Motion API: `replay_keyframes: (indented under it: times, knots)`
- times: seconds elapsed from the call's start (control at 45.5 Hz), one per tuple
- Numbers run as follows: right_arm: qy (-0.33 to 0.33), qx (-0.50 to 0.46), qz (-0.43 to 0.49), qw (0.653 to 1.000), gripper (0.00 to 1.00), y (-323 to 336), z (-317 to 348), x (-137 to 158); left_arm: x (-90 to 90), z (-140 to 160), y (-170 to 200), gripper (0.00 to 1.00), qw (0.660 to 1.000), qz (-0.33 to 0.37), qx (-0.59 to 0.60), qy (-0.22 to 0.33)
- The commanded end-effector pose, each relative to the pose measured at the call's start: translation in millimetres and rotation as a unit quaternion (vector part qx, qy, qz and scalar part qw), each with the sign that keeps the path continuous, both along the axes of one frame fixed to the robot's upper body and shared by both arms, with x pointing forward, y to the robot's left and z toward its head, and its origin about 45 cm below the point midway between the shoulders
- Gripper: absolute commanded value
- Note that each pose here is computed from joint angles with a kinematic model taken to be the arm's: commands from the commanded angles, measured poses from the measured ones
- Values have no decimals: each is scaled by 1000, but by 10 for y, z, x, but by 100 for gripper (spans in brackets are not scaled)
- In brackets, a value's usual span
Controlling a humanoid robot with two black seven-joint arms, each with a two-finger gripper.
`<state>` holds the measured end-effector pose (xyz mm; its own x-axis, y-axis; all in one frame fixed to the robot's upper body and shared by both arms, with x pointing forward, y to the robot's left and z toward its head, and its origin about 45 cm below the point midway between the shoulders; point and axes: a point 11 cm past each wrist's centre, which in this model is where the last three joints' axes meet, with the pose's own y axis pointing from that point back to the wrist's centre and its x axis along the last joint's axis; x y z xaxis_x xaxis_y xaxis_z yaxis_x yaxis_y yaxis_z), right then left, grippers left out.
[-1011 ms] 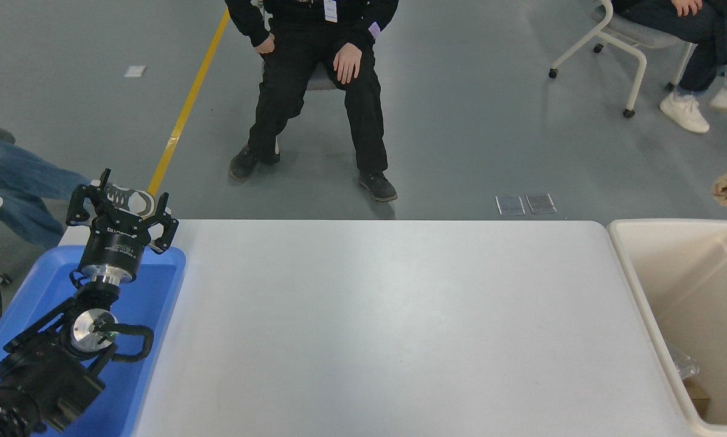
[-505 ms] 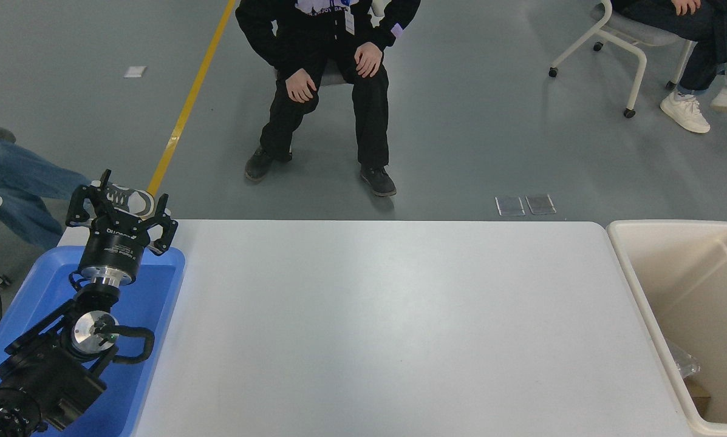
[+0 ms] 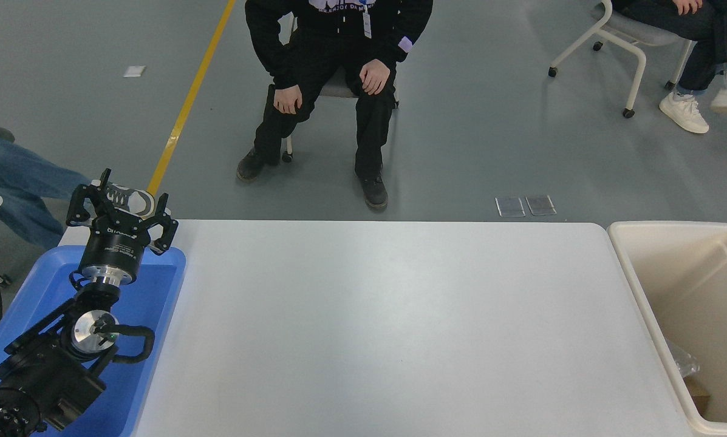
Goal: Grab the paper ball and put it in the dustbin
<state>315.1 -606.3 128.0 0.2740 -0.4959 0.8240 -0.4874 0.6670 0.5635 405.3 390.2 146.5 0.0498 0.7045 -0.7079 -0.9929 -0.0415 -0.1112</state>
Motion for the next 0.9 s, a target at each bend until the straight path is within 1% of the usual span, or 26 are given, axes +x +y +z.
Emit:
replay_keyframes:
  times: [0.0, 0.44, 0.571, 0.615, 0.637, 0.681, 0.791, 0.879]
  knots:
    - [3, -6, 4, 1000, 0, 169, -212, -31, 1, 3, -1, 99, 1000, 0, 0, -1]
    - [3, -13, 0, 1000, 0, 138, -232, -86, 0, 0, 3, 99, 1000, 1, 0, 0]
    - [-18, -40, -5, 999, 45, 102, -198, -101, 0, 0, 3, 99, 1000, 1, 0, 0]
    - [-25, -50, -7, 998, 54, 86, -185, -112, 0, 0, 3, 99, 1000, 1, 0, 0]
    - [-28, -54, -8, 998, 57, 79, -180, -116, 1, 1, -3, 99, 1000, -1, 0, 0]
    - [-32, -59, -9, 998, 59, 76, -171, -114, 0, 0, 3, 99, 1000, 1, 0, 0]
    - [-32, -60, -9, 998, 60, 73, -172, -119, 0, 0, 3, 99, 1000, 1, 0, 0]
    - [-31, -58, -9, 998, 66, 77, -184, -126, 0, 0, 3, 99, 1000, 1, 0, 0]
